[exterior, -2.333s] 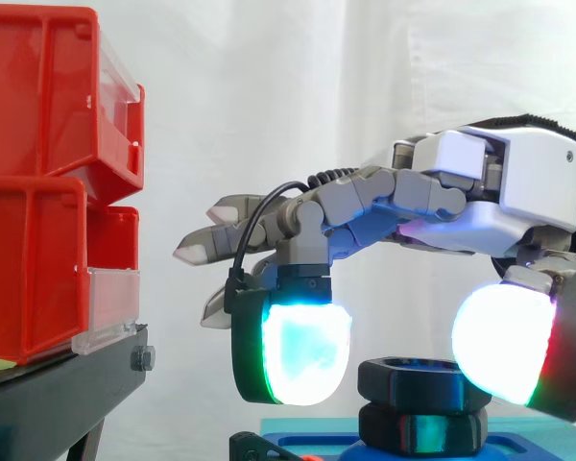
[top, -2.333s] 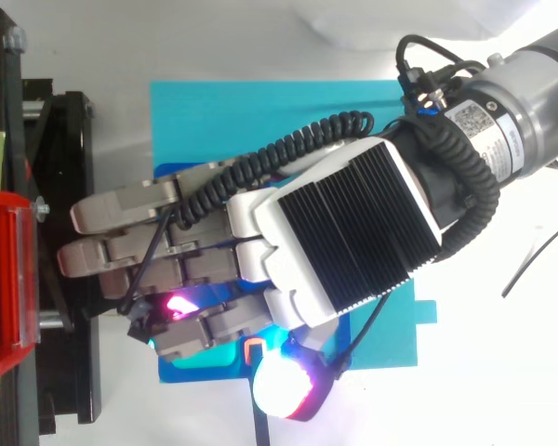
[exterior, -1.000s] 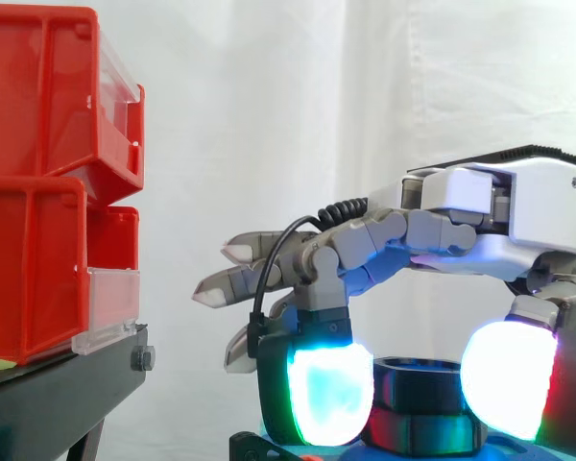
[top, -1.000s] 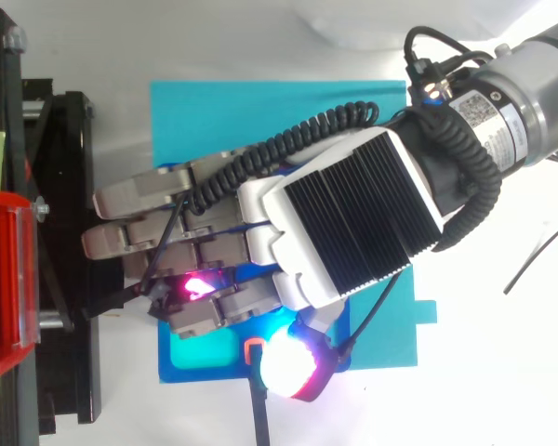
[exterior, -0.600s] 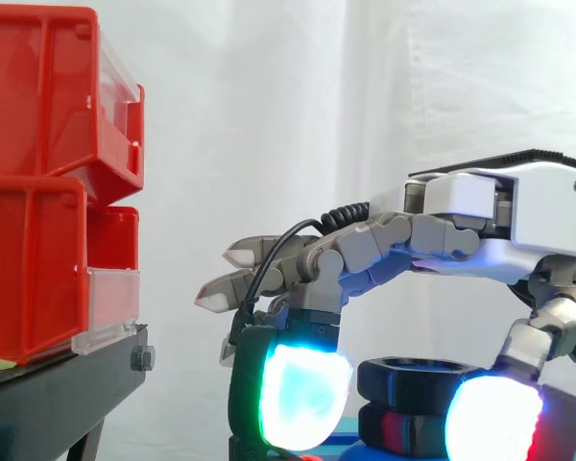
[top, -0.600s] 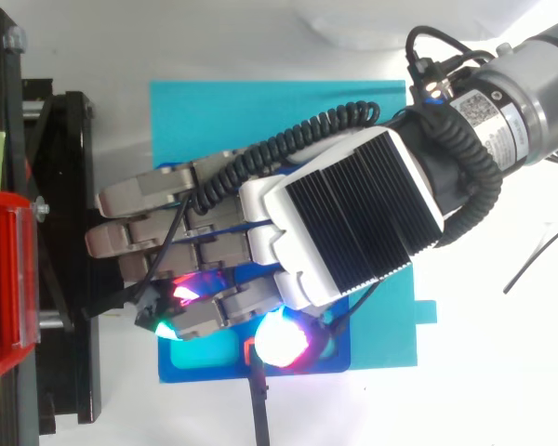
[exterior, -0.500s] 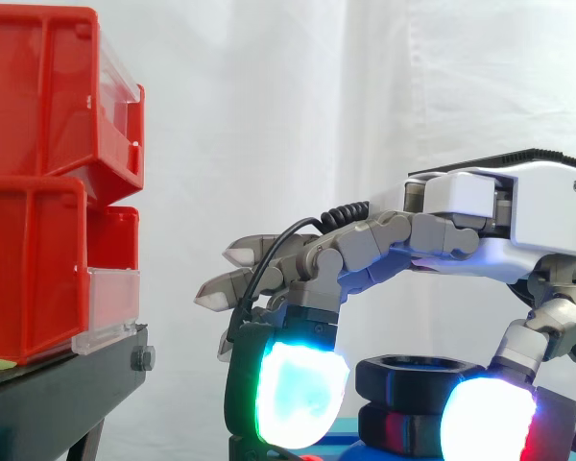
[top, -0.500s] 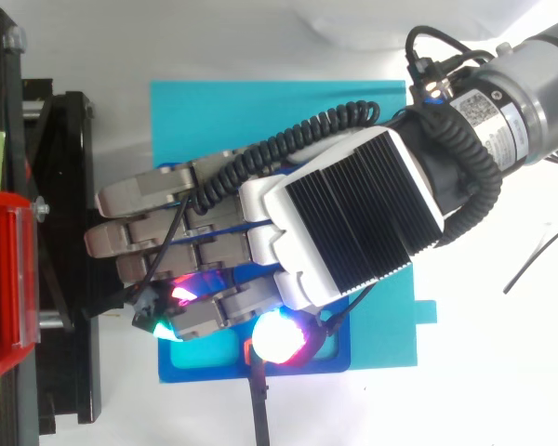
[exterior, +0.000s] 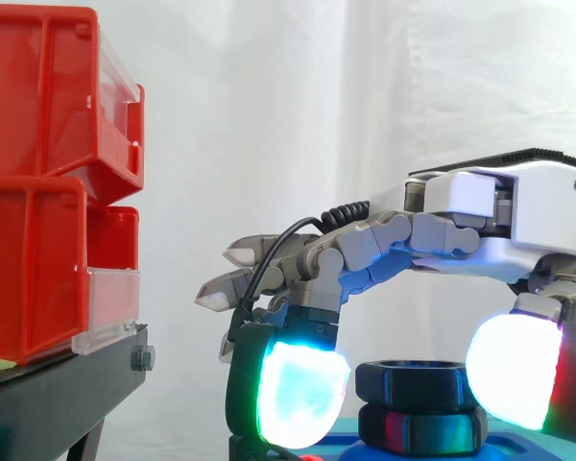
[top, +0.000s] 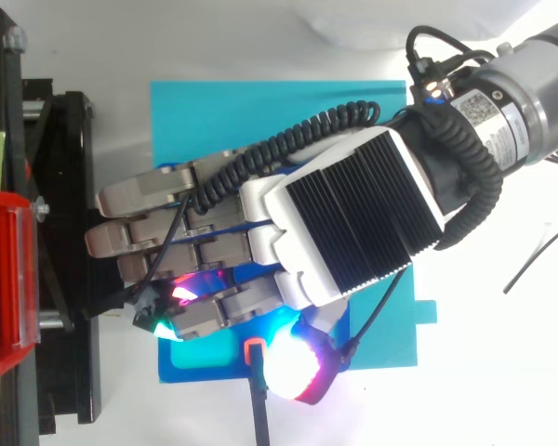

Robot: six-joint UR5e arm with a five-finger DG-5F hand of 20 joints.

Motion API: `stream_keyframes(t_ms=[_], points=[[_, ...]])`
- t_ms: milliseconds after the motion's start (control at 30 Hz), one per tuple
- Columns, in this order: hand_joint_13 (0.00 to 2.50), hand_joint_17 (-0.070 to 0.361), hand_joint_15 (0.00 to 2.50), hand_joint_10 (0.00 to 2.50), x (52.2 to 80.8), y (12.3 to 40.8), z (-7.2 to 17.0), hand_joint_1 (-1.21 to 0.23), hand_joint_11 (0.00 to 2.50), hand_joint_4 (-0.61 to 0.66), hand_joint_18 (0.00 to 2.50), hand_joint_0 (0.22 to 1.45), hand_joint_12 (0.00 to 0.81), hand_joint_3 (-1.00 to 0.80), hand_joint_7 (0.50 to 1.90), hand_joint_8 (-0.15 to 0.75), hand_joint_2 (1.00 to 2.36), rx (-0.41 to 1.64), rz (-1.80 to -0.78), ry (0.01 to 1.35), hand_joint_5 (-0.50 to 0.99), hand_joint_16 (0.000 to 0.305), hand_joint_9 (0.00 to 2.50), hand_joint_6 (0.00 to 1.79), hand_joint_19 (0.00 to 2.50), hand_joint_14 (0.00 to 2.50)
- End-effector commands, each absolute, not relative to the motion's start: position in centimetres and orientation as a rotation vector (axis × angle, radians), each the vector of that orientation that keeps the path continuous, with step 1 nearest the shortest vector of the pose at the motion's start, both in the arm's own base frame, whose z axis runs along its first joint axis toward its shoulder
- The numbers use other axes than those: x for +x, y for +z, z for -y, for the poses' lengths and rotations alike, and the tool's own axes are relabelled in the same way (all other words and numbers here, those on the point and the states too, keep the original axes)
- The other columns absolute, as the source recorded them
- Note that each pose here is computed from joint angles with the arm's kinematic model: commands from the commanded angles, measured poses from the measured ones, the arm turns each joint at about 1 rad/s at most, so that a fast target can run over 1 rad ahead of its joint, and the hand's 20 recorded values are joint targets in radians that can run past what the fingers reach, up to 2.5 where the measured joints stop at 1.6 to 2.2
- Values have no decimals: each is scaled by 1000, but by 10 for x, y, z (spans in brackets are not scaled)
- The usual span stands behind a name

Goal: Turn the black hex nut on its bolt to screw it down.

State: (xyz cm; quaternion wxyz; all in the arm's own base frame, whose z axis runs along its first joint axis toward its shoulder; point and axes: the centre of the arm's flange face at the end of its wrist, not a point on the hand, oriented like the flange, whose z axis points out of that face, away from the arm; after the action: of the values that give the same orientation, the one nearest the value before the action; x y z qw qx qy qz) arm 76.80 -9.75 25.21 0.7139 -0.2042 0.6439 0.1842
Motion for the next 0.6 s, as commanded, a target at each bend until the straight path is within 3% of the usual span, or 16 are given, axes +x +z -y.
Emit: stream_keyframes(t_ms=[0,167,567], points=[[295,155,0,5,768,253,96,-262,166,222,123,377,355,-500,959,271,1000,-456,-1426,412,-183,69,603,503,0,0],[291,149,0,5,770,263,95,-283,168,213,109,400,344,-500,956,264,1000,-473,-1426,428,-182,66,604,503,0,0],[272,128,0,6,767,293,95,-600,171,157,86,480,303,-500,1028,215,1000,-550,-1503,369,-198,57,555,504,0,0]])
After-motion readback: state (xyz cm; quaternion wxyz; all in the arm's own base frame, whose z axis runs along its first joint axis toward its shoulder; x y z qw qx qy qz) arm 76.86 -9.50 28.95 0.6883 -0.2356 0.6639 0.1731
